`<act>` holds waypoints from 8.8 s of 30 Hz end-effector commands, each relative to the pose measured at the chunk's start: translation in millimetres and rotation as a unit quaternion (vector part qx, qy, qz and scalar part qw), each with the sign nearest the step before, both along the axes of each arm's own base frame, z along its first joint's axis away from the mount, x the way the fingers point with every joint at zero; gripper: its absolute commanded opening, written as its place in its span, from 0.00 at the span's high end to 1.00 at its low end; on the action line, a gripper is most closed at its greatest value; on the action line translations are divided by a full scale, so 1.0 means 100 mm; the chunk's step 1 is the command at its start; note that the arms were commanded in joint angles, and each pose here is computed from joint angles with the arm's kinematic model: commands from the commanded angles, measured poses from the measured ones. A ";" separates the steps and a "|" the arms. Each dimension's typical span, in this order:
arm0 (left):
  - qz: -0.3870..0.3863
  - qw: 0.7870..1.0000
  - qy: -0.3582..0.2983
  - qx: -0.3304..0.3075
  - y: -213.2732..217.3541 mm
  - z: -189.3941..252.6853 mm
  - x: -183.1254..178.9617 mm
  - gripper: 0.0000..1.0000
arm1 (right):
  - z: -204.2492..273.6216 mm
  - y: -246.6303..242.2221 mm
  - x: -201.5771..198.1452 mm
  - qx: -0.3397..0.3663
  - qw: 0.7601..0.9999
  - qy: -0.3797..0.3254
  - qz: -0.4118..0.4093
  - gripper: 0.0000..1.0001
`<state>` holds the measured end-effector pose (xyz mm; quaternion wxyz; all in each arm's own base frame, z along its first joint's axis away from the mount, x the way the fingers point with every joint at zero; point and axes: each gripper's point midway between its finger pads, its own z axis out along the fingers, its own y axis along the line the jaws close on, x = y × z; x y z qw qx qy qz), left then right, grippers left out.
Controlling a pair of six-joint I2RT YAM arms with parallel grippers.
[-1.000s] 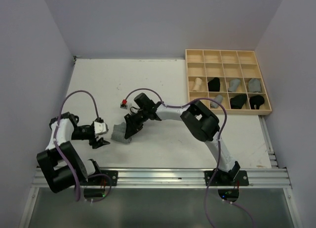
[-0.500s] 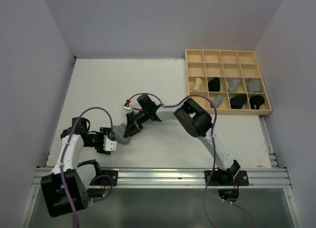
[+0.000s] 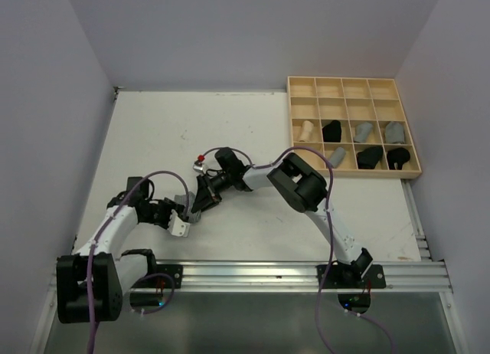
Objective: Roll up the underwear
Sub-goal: Roll the underwear, then place the rolled underwear into the container
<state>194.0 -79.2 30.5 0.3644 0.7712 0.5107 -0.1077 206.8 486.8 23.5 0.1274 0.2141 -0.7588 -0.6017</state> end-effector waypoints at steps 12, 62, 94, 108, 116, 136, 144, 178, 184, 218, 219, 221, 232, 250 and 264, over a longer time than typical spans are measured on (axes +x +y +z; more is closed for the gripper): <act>-0.001 0.978 0.193 0.081 0.12 -0.30 -0.28 0.82 | -0.60 -0.64 0.47 -0.166 0.967 -0.101 -0.163 0.62; 0.080 0.839 0.537 0.038 -0.30 -0.44 0.29 0.71 | 0.81 -0.16 -0.32 -0.022 0.585 -0.805 0.100 0.35; 0.142 0.877 0.443 -0.119 -0.15 0.18 0.91 0.43 | -0.14 -0.44 -0.26 -0.036 0.798 -0.582 0.151 1.00; 0.128 0.963 0.159 -0.177 0.23 0.61 0.44 0.34 | -0.52 -0.50 -0.19 -0.060 0.892 -0.433 0.119 1.00; 0.084 0.975 0.130 -0.160 -0.04 0.47 0.30 0.30 | -0.61 -0.51 -0.17 -0.063 0.903 -0.410 0.112 1.00; 0.111 0.968 0.226 -0.016 -0.01 -0.13 0.23 0.60 | -0.57 -0.47 -0.09 -0.060 0.899 -0.423 0.096 1.00; 0.123 0.941 0.313 0.031 0.01 -0.32 0.09 0.79 | 0.10 -0.63 0.31 -0.049 0.884 -0.465 -0.030 0.41; 0.159 0.830 0.535 0.017 -0.27 -0.43 0.45 0.81 | 0.40 -0.23 0.03 -0.075 0.651 -0.743 0.134 0.20; 0.156 0.822 0.547 0.020 -0.31 -0.46 0.43 0.80 | 0.25 -0.17 0.00 -0.075 0.659 -0.734 0.150 0.21; 0.263 0.872 0.377 -0.169 0.33 0.80 1.80 0.36 | -1.20 -0.97 -0.81 -0.175 0.778 -0.518 0.310 0.69; 0.262 0.879 0.358 -0.174 0.34 0.89 1.83 0.35 | -1.20 -0.97 -0.84 -0.177 0.780 -0.511 0.314 0.77; 0.265 0.891 0.317 -0.187 0.36 1.16 1.82 0.21 | -1.28 -1.02 -0.91 -0.184 0.787 -0.490 0.326 0.88; 0.312 0.898 0.096 -0.294 0.35 2.44 1.77 0.00 | -0.82 -0.94 -0.60 -0.200 0.862 -0.446 0.137 1.00; 0.309 0.874 0.110 -0.359 0.16 2.92 1.48 0.00 | -0.10 -1.08 0.20 -0.229 0.884 -0.388 -0.123 1.00; 0.284 0.865 0.138 -0.389 0.01 2.95 1.28 0.00 | 1.03 -1.87 1.11 -0.231 0.838 -0.357 -0.341 1.00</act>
